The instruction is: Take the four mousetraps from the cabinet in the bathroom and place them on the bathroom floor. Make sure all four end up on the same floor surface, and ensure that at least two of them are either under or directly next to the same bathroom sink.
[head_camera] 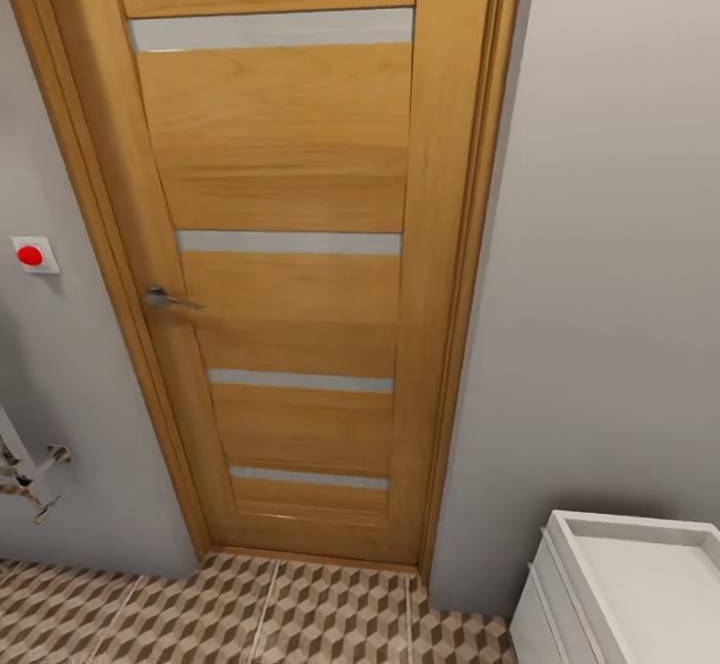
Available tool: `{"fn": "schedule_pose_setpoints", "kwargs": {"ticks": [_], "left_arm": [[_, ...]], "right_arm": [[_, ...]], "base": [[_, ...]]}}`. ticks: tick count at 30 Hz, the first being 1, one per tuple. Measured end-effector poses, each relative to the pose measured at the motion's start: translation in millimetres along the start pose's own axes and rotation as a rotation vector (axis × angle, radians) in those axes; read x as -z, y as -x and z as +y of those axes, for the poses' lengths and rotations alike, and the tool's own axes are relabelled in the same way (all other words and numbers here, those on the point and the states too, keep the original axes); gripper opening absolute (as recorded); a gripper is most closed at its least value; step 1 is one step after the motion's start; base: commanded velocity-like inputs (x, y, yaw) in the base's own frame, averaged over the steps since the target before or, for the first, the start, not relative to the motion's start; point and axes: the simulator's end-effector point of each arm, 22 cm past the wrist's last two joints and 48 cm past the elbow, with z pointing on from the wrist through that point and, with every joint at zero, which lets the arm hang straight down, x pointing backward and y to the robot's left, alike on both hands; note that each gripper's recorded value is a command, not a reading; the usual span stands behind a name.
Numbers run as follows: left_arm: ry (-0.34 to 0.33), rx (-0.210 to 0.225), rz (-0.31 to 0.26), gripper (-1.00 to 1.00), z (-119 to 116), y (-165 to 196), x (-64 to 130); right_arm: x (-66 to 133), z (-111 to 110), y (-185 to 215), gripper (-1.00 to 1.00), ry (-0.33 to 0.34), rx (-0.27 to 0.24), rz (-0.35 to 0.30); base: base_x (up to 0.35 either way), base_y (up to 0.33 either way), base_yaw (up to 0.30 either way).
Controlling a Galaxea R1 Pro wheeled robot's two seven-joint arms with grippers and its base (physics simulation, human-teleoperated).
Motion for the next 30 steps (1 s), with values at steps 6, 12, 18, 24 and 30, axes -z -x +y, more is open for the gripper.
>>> {"fn": "schedule_pose_setpoints", "kwargs": {"ticks": [6, 12, 18, 24, 30], "left_arm": [[0.000, 0.000, 0.000, 1.00, -0.1, 0.0, 0.0], [0.001, 0.000, 0.000, 1.00, 0.1, 0.0, 0.0], [0.000, 0.000, 0.000, 1.00, 0.1, 0.0, 0.0], [0.000, 0.000, 0.000, 1.00, -0.1, 0.0, 0.0], [0.000, 0.000, 0.000, 1.00, -0.1, 0.0, 0.0]], "right_arm": [[0.0, 0.0, 0.0, 1.00, 0.000, 0.002, 0.000], [0.0, 0.0, 0.2, 1.00, 0.000, 0.001, -0.001], [0.0, 0.0, 0.3, 1.00, 0.000, 0.001, -0.001], [0.0, 0.0, 0.3, 1.00, 0.000, 0.001, -0.001], [0.0, 0.0, 0.3, 1.00, 0.000, 0.000, -0.001]], "base": [[0.000, 0.000, 0.271], [0.000, 0.000, 0.271], [0.000, 0.000, 0.271], [0.000, 0.000, 0.271], [0.000, 0.000, 0.271]]}}
